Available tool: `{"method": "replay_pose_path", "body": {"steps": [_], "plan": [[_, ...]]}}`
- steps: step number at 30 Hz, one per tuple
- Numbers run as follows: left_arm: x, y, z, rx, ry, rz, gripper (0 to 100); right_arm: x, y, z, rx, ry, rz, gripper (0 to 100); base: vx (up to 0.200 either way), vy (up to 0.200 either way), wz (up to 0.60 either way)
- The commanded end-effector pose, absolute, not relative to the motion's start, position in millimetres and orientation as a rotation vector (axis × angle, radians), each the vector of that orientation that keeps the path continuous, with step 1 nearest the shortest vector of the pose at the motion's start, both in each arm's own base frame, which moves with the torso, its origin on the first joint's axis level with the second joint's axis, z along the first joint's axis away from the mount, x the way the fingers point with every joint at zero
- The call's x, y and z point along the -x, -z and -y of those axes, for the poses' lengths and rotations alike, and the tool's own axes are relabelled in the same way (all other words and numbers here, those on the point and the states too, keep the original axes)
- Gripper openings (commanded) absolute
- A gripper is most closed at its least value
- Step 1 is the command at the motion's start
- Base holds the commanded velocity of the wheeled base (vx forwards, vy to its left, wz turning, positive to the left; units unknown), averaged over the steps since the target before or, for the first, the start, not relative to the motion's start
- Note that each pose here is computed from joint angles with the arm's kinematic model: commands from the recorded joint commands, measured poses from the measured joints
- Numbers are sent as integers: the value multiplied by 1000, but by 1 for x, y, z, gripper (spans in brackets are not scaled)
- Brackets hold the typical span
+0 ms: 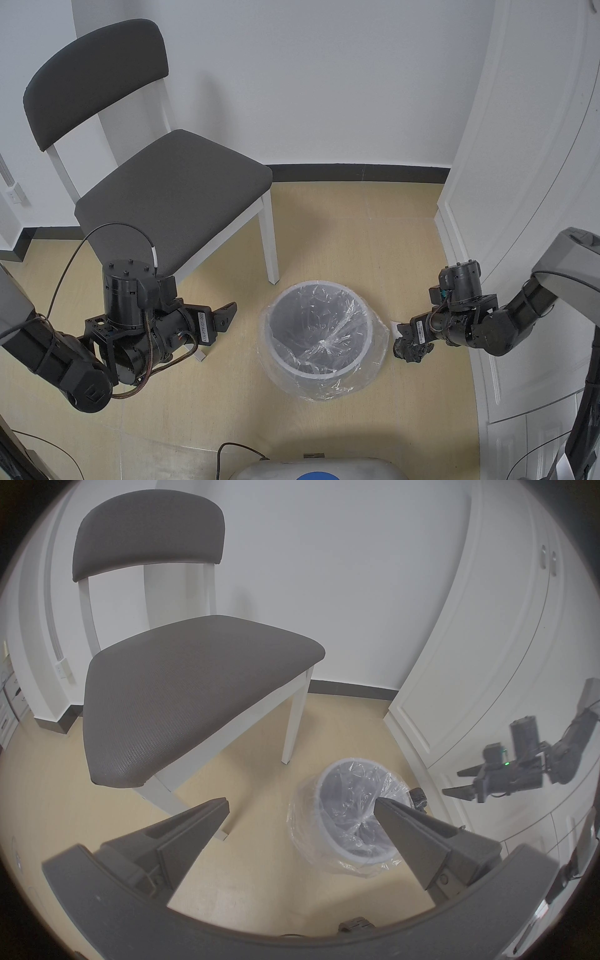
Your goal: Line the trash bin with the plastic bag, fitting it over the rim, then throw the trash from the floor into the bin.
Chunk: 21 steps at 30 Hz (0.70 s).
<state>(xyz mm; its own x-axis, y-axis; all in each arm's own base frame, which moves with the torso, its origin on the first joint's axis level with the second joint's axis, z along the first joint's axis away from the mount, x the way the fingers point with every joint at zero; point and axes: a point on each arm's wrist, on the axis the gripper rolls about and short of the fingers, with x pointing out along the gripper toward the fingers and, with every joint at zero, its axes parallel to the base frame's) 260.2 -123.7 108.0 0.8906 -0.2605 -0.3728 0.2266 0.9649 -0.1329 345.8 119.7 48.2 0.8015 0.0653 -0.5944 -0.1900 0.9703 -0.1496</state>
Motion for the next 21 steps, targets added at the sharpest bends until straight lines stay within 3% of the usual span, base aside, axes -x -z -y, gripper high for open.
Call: {"method": "replay_pose_path", "body": {"steps": [1, 9, 21], "plan": [[-261, -106, 124, 90, 259, -403, 100, -383, 19, -94, 146, 16, -763, 100, 0, 0, 0], [-268, -96, 126, 124, 307, -323, 100, -425, 32, -78, 31, 102, -906, 100, 0, 0, 0], [-275, -75, 129, 110, 310, -286, 100, -489, 52, -68, -31, 131, -938, 100, 0, 0, 0]]}}
